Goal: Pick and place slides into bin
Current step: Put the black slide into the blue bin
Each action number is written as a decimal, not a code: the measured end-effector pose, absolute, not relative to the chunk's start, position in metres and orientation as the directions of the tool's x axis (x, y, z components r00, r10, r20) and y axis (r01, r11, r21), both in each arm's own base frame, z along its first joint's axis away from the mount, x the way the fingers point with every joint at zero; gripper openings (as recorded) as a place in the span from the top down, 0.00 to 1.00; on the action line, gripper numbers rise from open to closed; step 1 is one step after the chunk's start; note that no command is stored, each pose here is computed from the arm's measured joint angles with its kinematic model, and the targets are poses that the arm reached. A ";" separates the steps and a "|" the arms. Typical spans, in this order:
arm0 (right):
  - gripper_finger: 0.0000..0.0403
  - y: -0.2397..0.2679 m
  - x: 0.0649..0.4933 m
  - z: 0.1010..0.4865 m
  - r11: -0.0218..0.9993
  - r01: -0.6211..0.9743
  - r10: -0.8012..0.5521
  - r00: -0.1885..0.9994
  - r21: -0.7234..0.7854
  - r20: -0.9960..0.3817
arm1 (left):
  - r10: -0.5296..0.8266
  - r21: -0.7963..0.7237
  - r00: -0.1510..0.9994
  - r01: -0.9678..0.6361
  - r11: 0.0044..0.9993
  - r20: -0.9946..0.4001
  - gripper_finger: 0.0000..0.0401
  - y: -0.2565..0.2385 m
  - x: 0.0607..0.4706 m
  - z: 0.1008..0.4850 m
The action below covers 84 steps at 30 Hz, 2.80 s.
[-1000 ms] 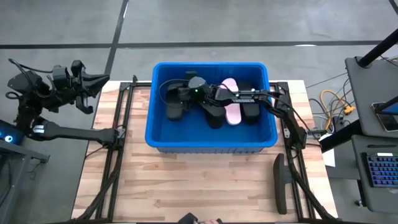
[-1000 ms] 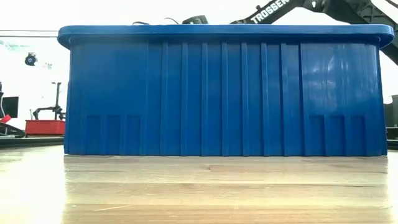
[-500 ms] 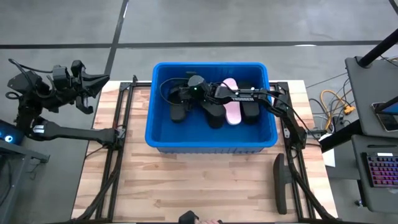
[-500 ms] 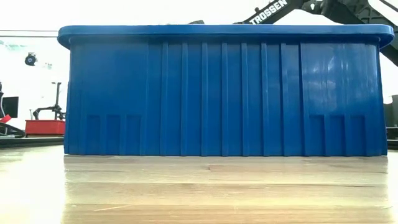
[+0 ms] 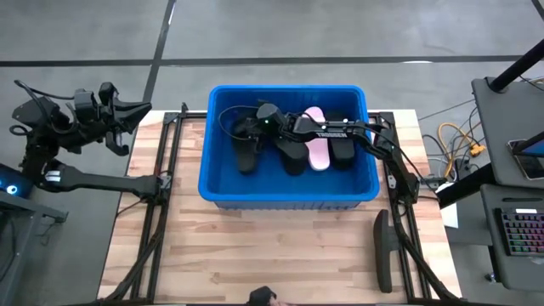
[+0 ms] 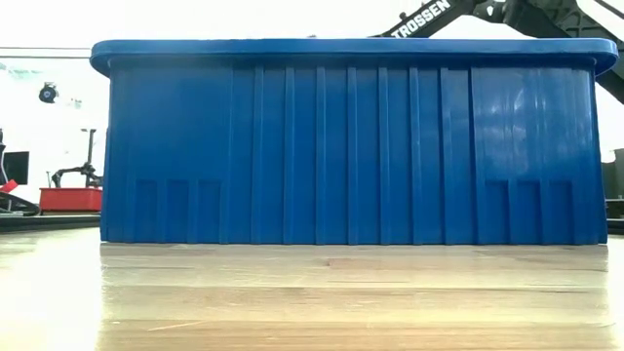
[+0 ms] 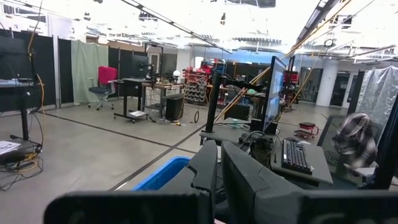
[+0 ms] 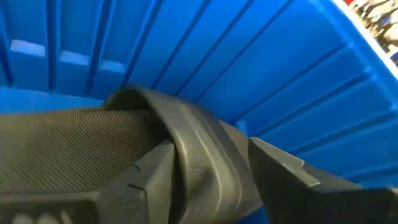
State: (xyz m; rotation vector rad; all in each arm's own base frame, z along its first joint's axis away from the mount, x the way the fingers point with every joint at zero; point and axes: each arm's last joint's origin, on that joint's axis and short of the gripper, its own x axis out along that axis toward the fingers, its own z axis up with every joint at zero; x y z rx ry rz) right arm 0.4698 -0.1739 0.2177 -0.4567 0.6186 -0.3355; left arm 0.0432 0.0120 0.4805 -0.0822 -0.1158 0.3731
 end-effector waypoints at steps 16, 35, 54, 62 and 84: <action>0.45 -0.173 0.470 0.217 0.942 0.147 -0.285 0.827 -0.302 -0.485 | 0.368 -0.098 0.926 -0.360 0.928 0.082 0.98 0.013 0.050 0.480; 0.47 -0.134 0.421 0.401 0.895 0.314 -0.079 0.810 0.317 -0.581 | 0.367 -0.097 0.927 -0.360 0.928 0.075 0.98 0.013 0.052 0.480; 0.47 0.066 0.304 0.430 0.487 0.628 0.286 0.541 0.607 -0.790 | 0.367 -0.101 0.925 -0.357 0.929 0.101 0.98 0.012 0.041 0.480; 0.47 0.168 0.260 0.397 0.186 0.908 0.366 0.292 0.376 -0.884 | 0.365 -0.107 0.923 -0.354 0.929 0.121 0.98 0.011 0.034 0.481; 0.47 0.233 0.195 0.294 0.148 0.979 0.155 -0.164 -0.141 -0.974 | 0.366 -0.111 0.921 -0.353 0.929 0.135 0.98 0.011 0.028 0.481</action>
